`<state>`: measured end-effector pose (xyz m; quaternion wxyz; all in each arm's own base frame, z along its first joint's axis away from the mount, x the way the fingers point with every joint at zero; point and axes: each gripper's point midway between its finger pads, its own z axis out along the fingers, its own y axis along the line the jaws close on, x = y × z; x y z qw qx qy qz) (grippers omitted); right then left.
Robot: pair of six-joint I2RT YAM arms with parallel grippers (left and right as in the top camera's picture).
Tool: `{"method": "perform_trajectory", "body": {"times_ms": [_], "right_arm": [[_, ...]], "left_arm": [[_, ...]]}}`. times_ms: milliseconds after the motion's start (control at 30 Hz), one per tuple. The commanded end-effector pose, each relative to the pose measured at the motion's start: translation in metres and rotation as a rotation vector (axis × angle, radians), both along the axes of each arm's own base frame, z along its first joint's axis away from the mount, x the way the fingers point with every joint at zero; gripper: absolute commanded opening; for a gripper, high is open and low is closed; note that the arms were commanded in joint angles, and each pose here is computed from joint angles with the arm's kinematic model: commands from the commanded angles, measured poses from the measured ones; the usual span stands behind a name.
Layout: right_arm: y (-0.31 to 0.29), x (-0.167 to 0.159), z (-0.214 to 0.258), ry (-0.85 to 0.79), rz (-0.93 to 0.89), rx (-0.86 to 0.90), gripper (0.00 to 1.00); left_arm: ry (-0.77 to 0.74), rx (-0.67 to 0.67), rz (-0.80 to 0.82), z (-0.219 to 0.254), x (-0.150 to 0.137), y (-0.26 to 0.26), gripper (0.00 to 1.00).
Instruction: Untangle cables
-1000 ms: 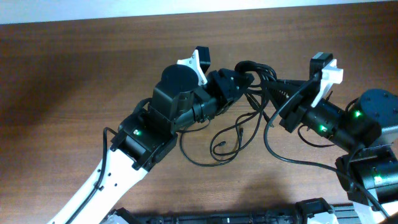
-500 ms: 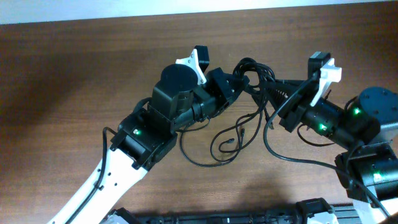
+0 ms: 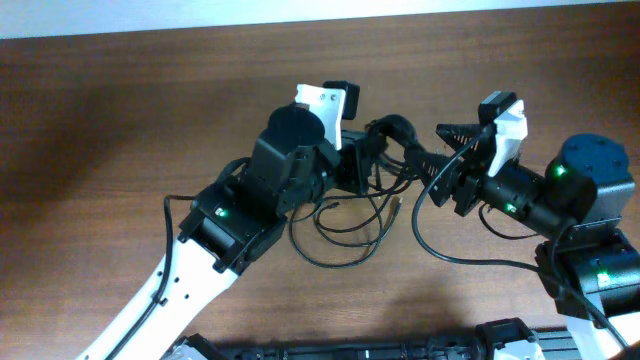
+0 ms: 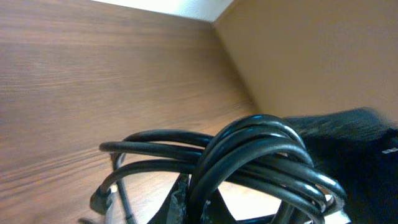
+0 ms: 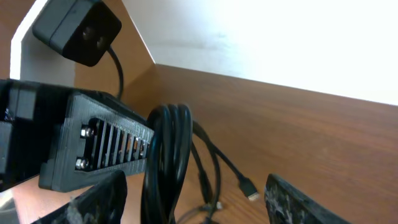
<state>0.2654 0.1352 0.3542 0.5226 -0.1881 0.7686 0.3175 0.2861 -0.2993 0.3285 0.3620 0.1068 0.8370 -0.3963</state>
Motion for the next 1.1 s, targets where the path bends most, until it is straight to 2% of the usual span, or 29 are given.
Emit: {"method": "perform_trajectory", "body": {"times_ms": [0, 133, 333, 367, 400, 433, 500, 700, 733, 800, 833, 967, 1067], "right_arm": [[-0.002, -0.003, -0.007, -0.096, 0.040, -0.145, 0.68], [0.011, -0.020, -0.014, -0.146, 0.187, -0.196, 0.63], [0.020, -0.029, -0.010, -0.168, 0.267, -0.168, 0.62], [0.021, -0.030, -0.010, -0.167, 0.275, -0.163, 0.59], [0.021, -0.029, -0.011, -0.160, 0.276, -0.163, 0.49], [0.022, -0.027, -0.014, -0.146, 0.277, -0.163, 0.30], [0.022, -0.023, -0.019, -0.126, 0.283, -0.160, 0.24], [0.027, -0.016, -0.028, -0.084, 0.314, -0.142, 0.22], [0.027, -0.015, -0.029, -0.081, 0.314, -0.142, 0.19], [0.027, -0.015, -0.029, -0.081, 0.313, -0.142, 0.06], [0.027, -0.015, -0.029, -0.081, 0.313, -0.142, 0.04], [0.021, -0.008, -0.033, -0.065, 0.259, -0.163, 0.04], [0.009, 0.005, -0.039, 0.000, 0.143, -0.168, 0.04]], "left_arm": [[-0.096, 0.104, 0.051, 0.001, 0.013, 0.013, 0.00], [-0.094, 0.106, 0.051, 0.000, 0.013, 0.013, 0.00], [-0.090, 0.103, 0.053, 0.000, 0.013, 0.013, 0.00], [-0.089, 0.101, 0.054, 0.000, 0.013, 0.013, 0.00], [-0.090, 0.098, 0.052, 0.001, 0.012, 0.013, 0.00], [-0.087, 0.094, 0.052, 0.001, 0.012, 0.012, 0.00], [-0.087, 0.093, 0.049, 0.001, 0.012, 0.012, 0.00], [-0.084, 0.089, 0.039, 0.001, 0.010, 0.011, 0.00], [-0.084, 0.090, 0.039, 0.001, 0.010, 0.011, 0.00], [-0.085, 0.091, 0.043, 0.001, 0.011, 0.011, 0.00], [-0.087, 0.095, 0.051, 0.001, 0.012, 0.012, 0.00], [-0.096, 0.122, 0.107, -0.001, 0.019, 0.021, 0.00], [-0.078, 0.107, 0.120, -0.001, 0.020, 0.021, 0.00]]}}
